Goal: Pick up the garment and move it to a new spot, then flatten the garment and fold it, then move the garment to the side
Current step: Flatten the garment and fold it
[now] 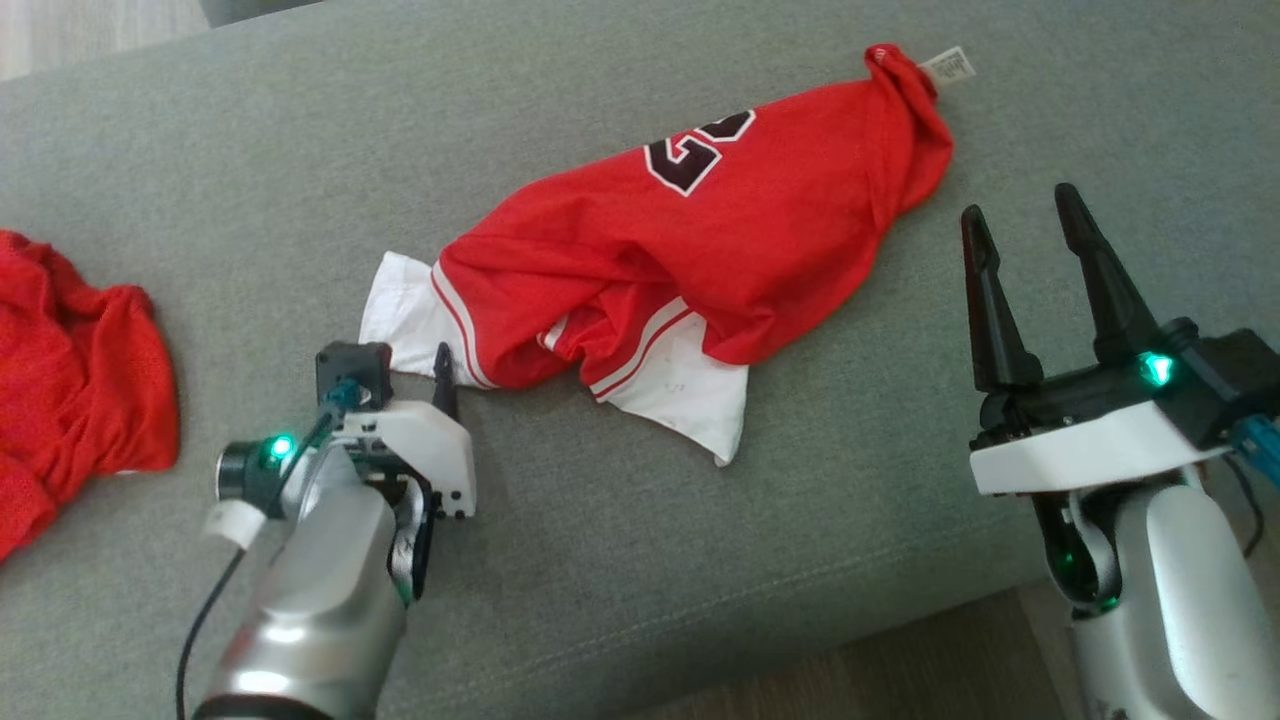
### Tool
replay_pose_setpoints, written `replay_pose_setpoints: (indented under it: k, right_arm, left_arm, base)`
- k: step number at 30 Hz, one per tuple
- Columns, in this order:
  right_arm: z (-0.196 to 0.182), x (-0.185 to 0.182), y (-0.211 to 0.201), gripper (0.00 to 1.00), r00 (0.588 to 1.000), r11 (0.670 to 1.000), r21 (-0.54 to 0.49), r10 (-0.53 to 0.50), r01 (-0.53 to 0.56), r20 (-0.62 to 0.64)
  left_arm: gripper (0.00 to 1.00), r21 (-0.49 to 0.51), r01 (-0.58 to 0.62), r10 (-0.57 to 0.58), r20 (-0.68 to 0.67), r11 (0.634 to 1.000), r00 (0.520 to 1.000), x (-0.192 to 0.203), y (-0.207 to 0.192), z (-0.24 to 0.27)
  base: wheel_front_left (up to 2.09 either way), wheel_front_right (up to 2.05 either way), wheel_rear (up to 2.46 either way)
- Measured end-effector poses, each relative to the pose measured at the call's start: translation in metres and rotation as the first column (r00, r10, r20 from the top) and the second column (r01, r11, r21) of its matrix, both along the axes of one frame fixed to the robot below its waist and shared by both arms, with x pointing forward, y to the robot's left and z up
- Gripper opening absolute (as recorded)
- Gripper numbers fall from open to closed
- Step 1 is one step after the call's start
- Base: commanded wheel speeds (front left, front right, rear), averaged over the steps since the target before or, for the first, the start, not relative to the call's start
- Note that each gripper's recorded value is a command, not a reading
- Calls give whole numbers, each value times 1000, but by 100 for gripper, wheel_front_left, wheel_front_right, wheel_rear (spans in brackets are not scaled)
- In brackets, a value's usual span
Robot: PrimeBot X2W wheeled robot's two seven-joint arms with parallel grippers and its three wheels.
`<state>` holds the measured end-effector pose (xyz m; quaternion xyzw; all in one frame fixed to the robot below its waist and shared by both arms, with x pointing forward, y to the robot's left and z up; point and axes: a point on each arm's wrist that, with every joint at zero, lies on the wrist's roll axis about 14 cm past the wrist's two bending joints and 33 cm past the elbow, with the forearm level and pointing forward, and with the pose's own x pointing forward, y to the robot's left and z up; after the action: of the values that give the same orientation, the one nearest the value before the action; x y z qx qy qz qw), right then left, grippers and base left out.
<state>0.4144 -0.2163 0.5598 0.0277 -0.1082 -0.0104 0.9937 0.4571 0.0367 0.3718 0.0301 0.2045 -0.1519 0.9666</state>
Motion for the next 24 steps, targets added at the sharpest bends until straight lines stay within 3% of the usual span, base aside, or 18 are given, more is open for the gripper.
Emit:
replay_pose_setpoints:
  k: [1,2,3,9,14,18,23,24]
  right_arm:
    - [0,-1,-1,100,1000,1000,0,-2,2,4]
    - [0,-2,-2,100,1000,1000,-1,-5,5,4]
    - [0,-2,-2,100,1000,1000,-2,-6,6,2]
    - [-2,-4,-5,100,1000,1000,7,-14,14,1]
    - [-3,-7,-7,100,1000,1000,11,-19,19,-1]
    - [-2,-7,-5,100,1000,1000,25,-14,14,5]
    - [11,-1,-7,100,999,999,44,-9,7,47]
    - [11,-1,-7,100,999,999,44,-9,7,47]
  left_arm:
    - [100,4,15,-15,-4,1000,1000,1,-2,-1]
    - [41,7,29,-28,-8,1000,1000,4,-5,-1]
    - [0,6,35,-35,-6,999,999,6,-7,0]
    - [0,24,27,-28,33,999,999,12,-3,5]
    - [0,47,9,-16,156,999,988,37,5,37]
    - [0,51,32,-47,322,998,945,69,-1,91]
    - [0,137,121,-173,490,983,854,110,-19,159]
    - [0,137,121,-173,490,983,854,110,-19,159]
  base:
    - [0,0,0]
    - [0,0,0]
    - [0,0,0]
    - [0,0,0]
    - [0,0,0]
    - [0,0,0]
    - [0,0,0]
    - [0,0,0]
